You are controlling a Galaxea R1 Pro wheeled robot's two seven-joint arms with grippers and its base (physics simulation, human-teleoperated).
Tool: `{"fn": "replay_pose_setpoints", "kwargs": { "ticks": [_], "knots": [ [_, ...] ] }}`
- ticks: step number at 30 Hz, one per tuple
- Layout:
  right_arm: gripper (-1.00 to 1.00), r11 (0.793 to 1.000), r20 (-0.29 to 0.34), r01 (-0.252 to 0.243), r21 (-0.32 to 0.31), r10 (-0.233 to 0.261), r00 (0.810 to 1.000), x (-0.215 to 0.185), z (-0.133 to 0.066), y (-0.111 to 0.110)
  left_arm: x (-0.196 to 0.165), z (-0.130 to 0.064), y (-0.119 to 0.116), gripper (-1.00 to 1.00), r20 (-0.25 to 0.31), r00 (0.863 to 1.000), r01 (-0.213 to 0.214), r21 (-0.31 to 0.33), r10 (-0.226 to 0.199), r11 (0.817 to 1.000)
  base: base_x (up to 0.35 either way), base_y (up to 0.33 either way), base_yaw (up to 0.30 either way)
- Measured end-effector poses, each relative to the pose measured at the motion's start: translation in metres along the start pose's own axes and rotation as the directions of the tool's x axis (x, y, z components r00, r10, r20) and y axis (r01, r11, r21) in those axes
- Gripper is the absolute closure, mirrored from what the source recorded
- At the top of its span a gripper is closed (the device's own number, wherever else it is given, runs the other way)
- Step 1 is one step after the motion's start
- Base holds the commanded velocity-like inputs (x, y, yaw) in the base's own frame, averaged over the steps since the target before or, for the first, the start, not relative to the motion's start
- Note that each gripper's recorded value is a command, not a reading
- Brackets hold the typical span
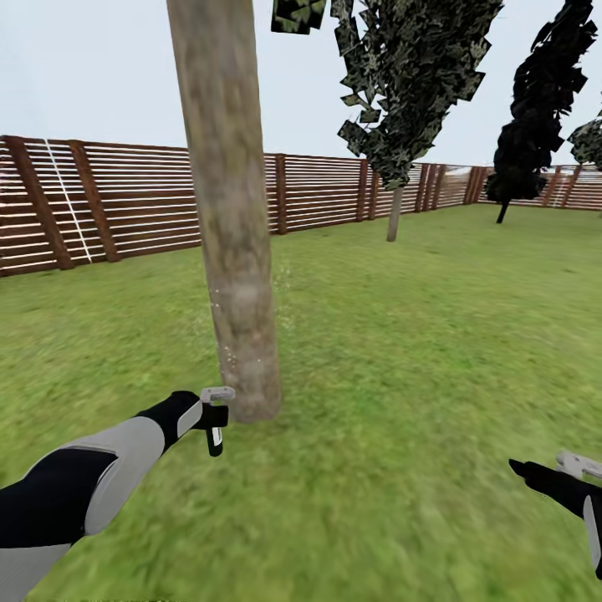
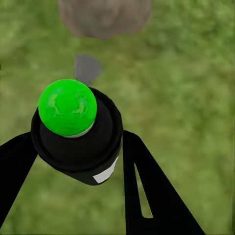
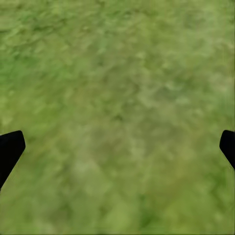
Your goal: In the garden, pick up the pesticide atomizer on the floor and spray pesticide onto both trees until each tree trunk is fully covered.
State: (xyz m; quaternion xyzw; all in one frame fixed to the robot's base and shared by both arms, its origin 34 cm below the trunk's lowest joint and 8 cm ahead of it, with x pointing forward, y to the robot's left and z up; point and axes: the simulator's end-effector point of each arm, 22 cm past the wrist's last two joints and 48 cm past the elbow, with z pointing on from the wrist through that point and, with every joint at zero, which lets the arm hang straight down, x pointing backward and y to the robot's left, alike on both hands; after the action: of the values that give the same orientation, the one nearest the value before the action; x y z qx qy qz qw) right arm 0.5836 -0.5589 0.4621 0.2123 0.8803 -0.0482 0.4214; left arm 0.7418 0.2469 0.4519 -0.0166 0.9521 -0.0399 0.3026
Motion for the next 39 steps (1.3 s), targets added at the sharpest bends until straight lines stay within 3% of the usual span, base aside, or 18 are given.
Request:
{"fn": "replay_pose_setpoints", "kwargs": {
  "ticks": [14, 20, 21, 23, 25, 28, 30, 31, 39],
  "knots": [
    [-1.00, 1.000, -0.001, 0.000, 0.001, 0.000, 1.000, 0.000, 0.000, 0.000, 0.000, 0.000, -0.002, 1.00, 0.000, 1.000, 0.000, 0.002, 0.000, 1.000, 0.007, -0.319, 0.219],
    [-1.00, 1.000, 0.000, 0.001, 0.002, -0.001, 1.000, 0.001, 0.000, -0.001, -0.008, -0.002, -0.004, 1.00, 0.017, 1.000, -0.008, 0.003, 0.008, 1.000, 0.000, -0.035, 0.007],
    [-1.00, 1.000, 0.000, 0.001, 0.002, -0.001, 1.000, 0.000, 0.000, 0.000, -0.019, -0.006, 0.003, 1.00, 0.031, 0.999, -0.012, -0.006, 0.012, 1.000, 0.000, 0.000, 0.000],
    [-1.00, 1.000, 0.021, 0.010, 0.001, -0.010, 1.000, -0.004, 0.000, 0.000, -0.043, -0.026, 0.022, 1.00, -0.002, 1.000, -0.009, -0.022, 0.009, 1.000, 0.000, 0.000, 0.000],
    [-1.00, 1.000, 0.045, 0.019, 0.002, -0.019, 0.999, -0.009, 0.000, 0.000, -0.070, -0.049, 0.033, 1.00, -0.002, 1.000, -0.009, -0.029, 0.009, 1.000, 0.000, 0.000, 0.000],
    [-1.00, 1.000, 0.054, 0.023, 0.001, -0.023, 0.998, -0.011, 0.000, 0.000, -0.083, -0.062, 0.034, 1.00, -0.007, 1.000, -0.007, -0.027, 0.007, 1.000, 0.000, 0.000, 0.000],
    [-1.00, 1.000, 0.054, 0.023, 0.001, -0.023, 0.998, -0.011, 0.000, 0.000, -0.081, -0.068, 0.031, 1.00, -0.043, 0.999, -0.007, -0.022, 0.006, 1.000, 0.000, 0.000, 0.000],
    [-1.00, 1.000, 0.055, 0.023, 0.001, -0.023, 0.998, -0.012, 0.000, 0.000, -0.094, -0.082, 0.024, 1.00, -0.042, 0.999, -0.015, -0.011, 0.015, 1.000, 0.000, 0.000, 0.000],
    [-1.00, 1.000, 0.055, 0.022, 0.000, -0.022, 0.998, -0.012, 0.000, 0.000, -0.164, -0.126, 0.003, 1.00, 0.069, 0.997, -0.038, 0.009, 0.037, 0.999, 0.000, 0.000, 0.000]
  ]
}}
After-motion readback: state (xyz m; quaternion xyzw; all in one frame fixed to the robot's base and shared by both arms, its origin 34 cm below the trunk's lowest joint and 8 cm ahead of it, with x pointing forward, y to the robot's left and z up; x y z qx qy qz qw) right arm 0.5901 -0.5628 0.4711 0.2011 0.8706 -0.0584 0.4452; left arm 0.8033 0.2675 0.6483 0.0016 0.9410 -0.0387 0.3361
